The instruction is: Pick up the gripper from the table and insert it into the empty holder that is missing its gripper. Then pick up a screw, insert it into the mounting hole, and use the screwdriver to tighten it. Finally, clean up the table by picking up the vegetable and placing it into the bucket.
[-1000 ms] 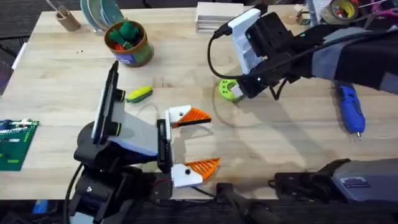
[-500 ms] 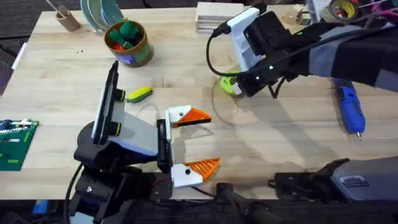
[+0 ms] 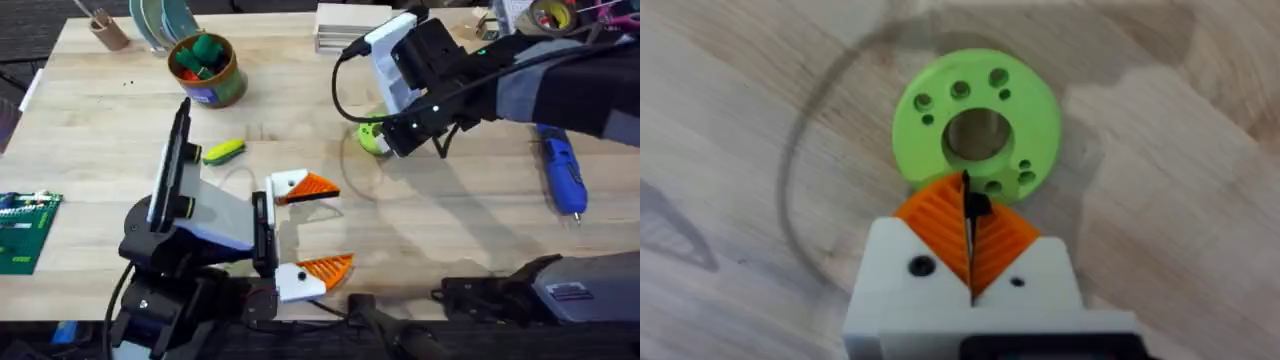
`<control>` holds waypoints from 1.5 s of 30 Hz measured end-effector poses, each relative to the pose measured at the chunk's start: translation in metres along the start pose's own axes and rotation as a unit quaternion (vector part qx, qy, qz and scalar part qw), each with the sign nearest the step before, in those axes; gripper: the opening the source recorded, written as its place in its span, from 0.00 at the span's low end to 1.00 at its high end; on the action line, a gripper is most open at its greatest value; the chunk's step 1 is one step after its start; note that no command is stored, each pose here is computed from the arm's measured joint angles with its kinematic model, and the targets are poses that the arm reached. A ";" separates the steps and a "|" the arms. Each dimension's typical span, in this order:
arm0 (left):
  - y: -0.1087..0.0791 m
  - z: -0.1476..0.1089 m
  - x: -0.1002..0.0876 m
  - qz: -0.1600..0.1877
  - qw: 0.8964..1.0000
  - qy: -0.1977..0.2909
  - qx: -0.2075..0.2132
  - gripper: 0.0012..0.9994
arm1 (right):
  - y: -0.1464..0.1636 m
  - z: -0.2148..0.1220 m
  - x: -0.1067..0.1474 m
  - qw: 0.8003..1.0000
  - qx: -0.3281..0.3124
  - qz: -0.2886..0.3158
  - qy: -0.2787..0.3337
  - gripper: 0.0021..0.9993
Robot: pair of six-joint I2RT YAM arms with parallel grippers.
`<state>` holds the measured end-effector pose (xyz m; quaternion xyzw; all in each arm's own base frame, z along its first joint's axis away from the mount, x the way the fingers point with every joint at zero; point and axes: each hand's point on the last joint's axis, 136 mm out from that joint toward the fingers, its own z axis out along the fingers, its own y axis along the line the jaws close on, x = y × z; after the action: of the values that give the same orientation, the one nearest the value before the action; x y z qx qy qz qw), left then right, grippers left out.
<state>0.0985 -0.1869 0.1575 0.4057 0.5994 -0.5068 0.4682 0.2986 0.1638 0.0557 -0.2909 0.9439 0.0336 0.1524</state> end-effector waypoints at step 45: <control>0.000 0.000 0.000 0.000 1.000 0.000 0.000 0.99 | 0.068 -0.154 -0.065 0.992 -0.040 -0.118 -0.026 0.02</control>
<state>0.0986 -0.1869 0.1576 0.4057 0.5994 -0.5066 0.4685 0.2702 0.2317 0.2205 -0.4052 0.8966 0.0608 0.1679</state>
